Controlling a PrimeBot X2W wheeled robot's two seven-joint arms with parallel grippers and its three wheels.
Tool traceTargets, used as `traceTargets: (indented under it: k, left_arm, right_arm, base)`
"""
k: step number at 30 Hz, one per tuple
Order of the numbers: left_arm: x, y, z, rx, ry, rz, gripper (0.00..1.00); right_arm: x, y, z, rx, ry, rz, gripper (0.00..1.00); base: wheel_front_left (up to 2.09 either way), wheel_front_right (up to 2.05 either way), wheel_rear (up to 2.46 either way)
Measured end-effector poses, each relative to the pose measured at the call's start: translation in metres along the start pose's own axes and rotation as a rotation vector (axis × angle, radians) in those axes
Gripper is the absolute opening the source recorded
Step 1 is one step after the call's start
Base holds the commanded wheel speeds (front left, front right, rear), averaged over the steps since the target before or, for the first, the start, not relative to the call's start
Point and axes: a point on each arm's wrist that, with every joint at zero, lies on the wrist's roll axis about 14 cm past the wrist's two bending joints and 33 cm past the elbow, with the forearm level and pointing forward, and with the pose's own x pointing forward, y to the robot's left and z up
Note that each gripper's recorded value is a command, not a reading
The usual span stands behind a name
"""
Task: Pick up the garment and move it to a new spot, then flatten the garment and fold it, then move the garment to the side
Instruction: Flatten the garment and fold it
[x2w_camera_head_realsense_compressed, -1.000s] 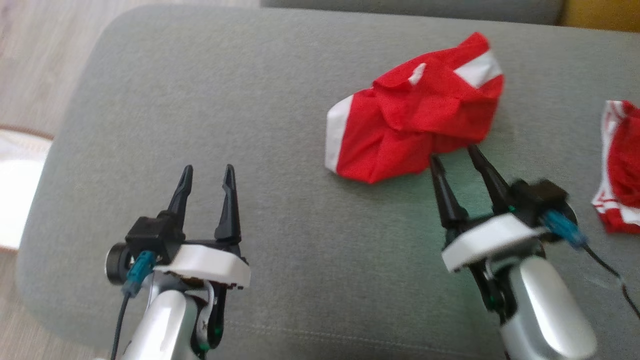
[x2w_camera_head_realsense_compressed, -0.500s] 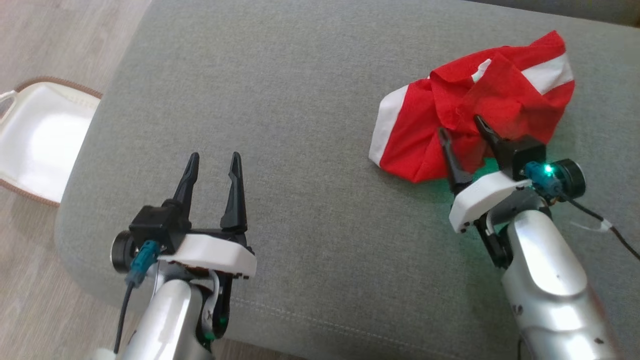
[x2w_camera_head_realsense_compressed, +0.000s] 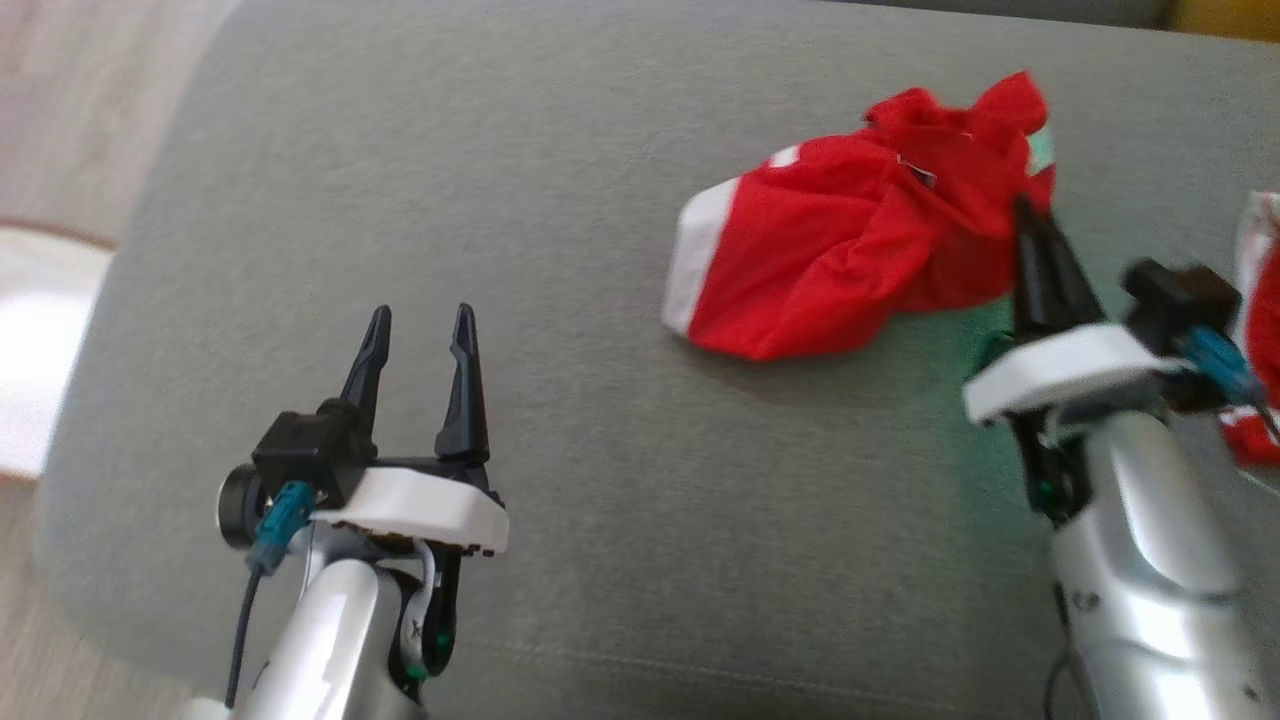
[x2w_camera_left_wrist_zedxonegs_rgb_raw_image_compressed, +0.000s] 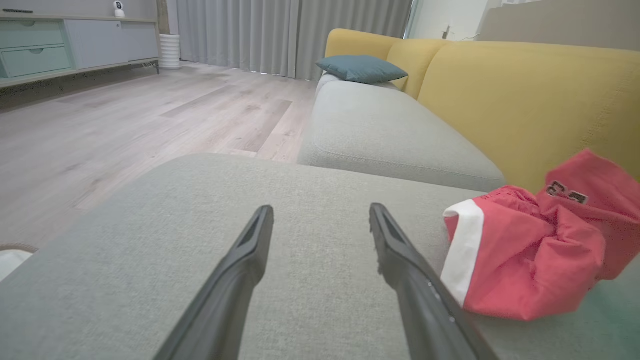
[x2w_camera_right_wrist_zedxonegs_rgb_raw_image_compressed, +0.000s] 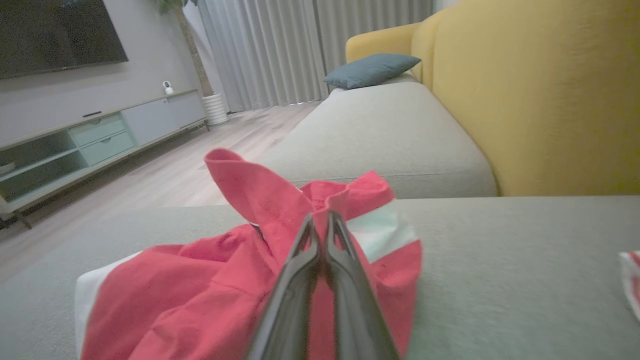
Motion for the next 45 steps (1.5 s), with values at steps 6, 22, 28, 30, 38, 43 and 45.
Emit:
traceTargets:
  k: [6,22,28,30,38,43,45]
  left_arm:
    - [0.008,-0.026,-0.002,-0.017,0.001,-0.074,1.0]
    - [0.02,-0.073,-0.009,-0.041,0.014,-0.207,1.0]
    - [0.021,-0.085,-0.006,-0.047,0.005,-0.242,1.0]
    - [0.021,-0.086,-0.005,-0.047,0.003,-0.246,1.0]
    - [0.019,-0.089,-0.008,-0.057,0.015,-0.257,1.0]
    - [0.015,-0.112,-0.037,-0.063,0.109,-0.354,1.0]
    - [0.018,-0.129,-0.044,-0.057,0.142,-0.415,1.0]
  right_arm:
    - [-0.042,-0.06,-0.005,0.03,0.01,-0.183,0.0]
    - [-0.129,-0.125,-0.028,0.122,0.06,-0.43,1.0]
    - [-0.129,-0.082,-0.02,0.129,0.01,-0.304,1.0]
    - [-0.135,-0.07,-0.024,0.131,0.016,-0.276,1.0]
    - [-0.143,-0.055,-0.018,0.128,-0.009,-0.241,1.0]
    - [-0.142,-0.063,-0.006,0.119,-0.047,-0.26,1.0]
    - [-0.142,-0.067,-0.002,0.116,-0.056,-0.271,1.0]
  base:
    - [0.0,0.0,0.0]
    - [0.0,0.0,0.0]
    - [0.0,0.0,0.0]
    - [0.0,0.0,0.0]
    - [0.0,0.0,0.0]
    - [0.0,0.0,0.0]
    - [0.0,0.0,0.0]
